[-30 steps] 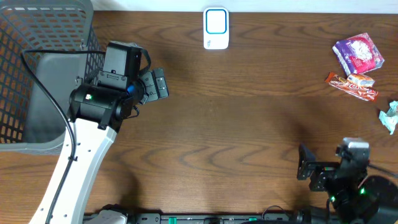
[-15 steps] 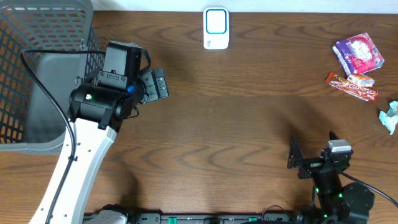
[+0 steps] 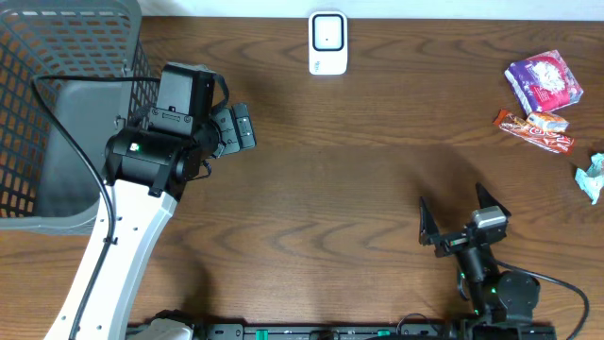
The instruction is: Scan the item barcode
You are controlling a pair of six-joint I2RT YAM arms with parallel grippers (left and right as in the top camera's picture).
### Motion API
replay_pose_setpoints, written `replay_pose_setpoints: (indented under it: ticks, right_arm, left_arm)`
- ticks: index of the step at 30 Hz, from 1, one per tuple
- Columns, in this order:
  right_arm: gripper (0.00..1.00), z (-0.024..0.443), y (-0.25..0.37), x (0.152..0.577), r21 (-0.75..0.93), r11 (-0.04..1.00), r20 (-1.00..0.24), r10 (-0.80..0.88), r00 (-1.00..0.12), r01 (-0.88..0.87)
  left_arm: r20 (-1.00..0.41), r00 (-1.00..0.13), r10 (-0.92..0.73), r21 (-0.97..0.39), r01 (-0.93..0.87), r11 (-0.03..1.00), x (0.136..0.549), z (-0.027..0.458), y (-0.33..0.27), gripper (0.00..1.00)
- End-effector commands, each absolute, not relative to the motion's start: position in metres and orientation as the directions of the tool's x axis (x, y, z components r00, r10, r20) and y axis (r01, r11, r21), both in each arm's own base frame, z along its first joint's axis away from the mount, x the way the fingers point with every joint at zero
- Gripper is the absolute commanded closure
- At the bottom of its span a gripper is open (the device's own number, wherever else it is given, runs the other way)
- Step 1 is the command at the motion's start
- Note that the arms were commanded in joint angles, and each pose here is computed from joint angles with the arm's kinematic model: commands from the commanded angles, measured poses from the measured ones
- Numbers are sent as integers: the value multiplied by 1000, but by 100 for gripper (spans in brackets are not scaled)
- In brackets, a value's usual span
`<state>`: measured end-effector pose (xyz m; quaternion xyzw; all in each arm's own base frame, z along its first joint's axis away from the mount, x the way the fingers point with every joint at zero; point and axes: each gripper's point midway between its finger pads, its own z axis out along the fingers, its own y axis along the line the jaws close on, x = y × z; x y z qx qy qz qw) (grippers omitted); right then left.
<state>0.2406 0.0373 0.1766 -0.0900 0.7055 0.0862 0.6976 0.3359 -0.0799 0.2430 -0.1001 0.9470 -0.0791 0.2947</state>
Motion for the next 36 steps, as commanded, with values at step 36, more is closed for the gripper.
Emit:
replay_pose_setpoints:
  ticks: [36]
  right_arm:
    - [1, 161, 31, 243, -3, 980, -999, -13, -52, -198]
  left_arm:
    - [-548, -806, -226, -182, -149, 972, 335, 242, -75, 2]
